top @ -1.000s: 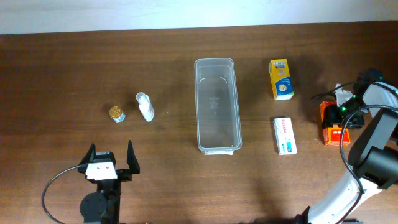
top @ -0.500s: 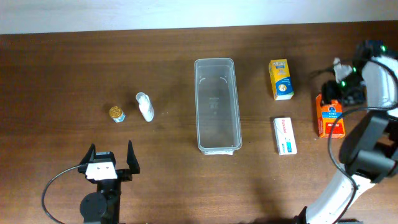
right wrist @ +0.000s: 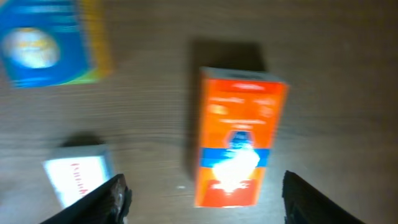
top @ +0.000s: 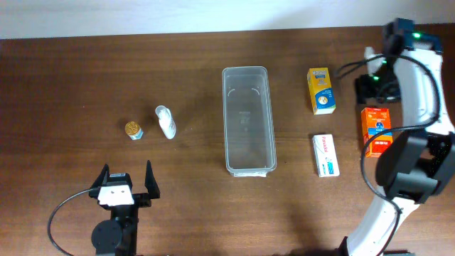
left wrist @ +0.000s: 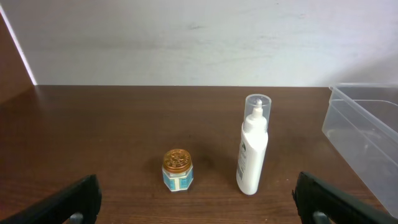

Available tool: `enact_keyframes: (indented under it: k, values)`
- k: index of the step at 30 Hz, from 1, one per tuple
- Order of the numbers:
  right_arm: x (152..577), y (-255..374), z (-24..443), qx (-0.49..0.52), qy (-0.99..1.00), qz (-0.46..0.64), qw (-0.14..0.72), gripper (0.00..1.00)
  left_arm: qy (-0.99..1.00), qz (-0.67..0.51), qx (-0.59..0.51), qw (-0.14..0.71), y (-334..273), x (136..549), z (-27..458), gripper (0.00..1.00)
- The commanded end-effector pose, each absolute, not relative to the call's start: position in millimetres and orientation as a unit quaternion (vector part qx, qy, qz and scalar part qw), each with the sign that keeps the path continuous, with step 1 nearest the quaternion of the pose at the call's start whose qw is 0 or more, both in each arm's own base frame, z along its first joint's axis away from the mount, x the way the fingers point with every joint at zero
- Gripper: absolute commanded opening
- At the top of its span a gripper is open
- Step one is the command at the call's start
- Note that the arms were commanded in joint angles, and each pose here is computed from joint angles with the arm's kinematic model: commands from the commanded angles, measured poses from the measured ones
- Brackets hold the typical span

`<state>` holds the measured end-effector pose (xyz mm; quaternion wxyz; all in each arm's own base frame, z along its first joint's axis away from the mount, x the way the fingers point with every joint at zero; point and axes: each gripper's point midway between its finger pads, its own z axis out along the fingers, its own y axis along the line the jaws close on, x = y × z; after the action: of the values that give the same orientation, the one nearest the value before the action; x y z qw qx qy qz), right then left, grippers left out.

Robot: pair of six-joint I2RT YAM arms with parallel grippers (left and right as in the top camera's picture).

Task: Pack container
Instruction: 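Lower the right gripper and grasp the orange box, lifting it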

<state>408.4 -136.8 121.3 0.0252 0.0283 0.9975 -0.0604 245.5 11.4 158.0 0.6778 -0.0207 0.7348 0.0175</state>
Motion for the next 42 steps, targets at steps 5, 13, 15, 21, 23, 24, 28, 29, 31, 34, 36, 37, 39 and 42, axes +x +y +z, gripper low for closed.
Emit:
enact_keyframes:
  k: [5,13,15,21,23,24,28,29,31,34,36,37,39,42]
  values:
    - [388,-185,86,0.093,0.996,-0.009,-0.001,0.77,0.734,0.012,-0.02,0.678,10,246,156,0.99]
    - [383,-181,48,0.092,0.995,0.011,-0.047,0.82,0.734,0.012,-0.02,0.678,10,246,156,0.99]
    - [384,-176,47,0.085,0.995,0.012,-0.048,0.82,0.734,0.012,-0.02,0.678,10,246,156,0.99]
    - [382,-166,42,0.074,0.995,0.017,-0.059,0.86,0.734,0.012,-0.02,0.678,10,246,156,0.99]
    - [378,-164,34,0.074,0.995,0.019,-0.066,0.86,0.734,0.012,-0.02,0.678,10,246,156,0.99]
    - [376,-163,31,0.074,0.995,0.02,-0.07,0.86,0.734,0.012,-0.02,0.678,10,246,156,1.0]
    - [370,-160,15,0.074,0.994,0.023,-0.077,0.86,0.734,0.012,-0.02,0.678,10,246,156,0.99]
    - [369,-160,13,0.074,0.994,0.023,-0.078,0.86,0.734,0.012,-0.02,0.678,10,246,156,0.99]
    - [368,-160,9,0.074,0.994,0.022,-0.078,0.86,0.734,0.012,-0.02,0.678,10,246,156,0.99]
    - [367,-160,5,0.074,0.994,0.021,-0.077,0.86,0.734,0.012,-0.02,0.678,10,246,156,0.99]
    - [367,-161,3,0.075,0.994,0.02,-0.076,0.85,0.734,0.012,-0.02,0.678,10,246,156,0.99]
    - [368,-161,2,0.075,0.994,0.019,-0.074,0.84,0.734,0.012,-0.02,0.678,10,246,156,0.99]
    - [370,-162,2,0.075,0.995,0.018,-0.07,0.79,0.734,0.012,-0.02,0.678,10,246,156,1.0]
    - [371,-162,2,0.075,0.995,0.018,-0.069,0.69,0.734,0.012,-0.02,0.678,10,246,156,0.99]
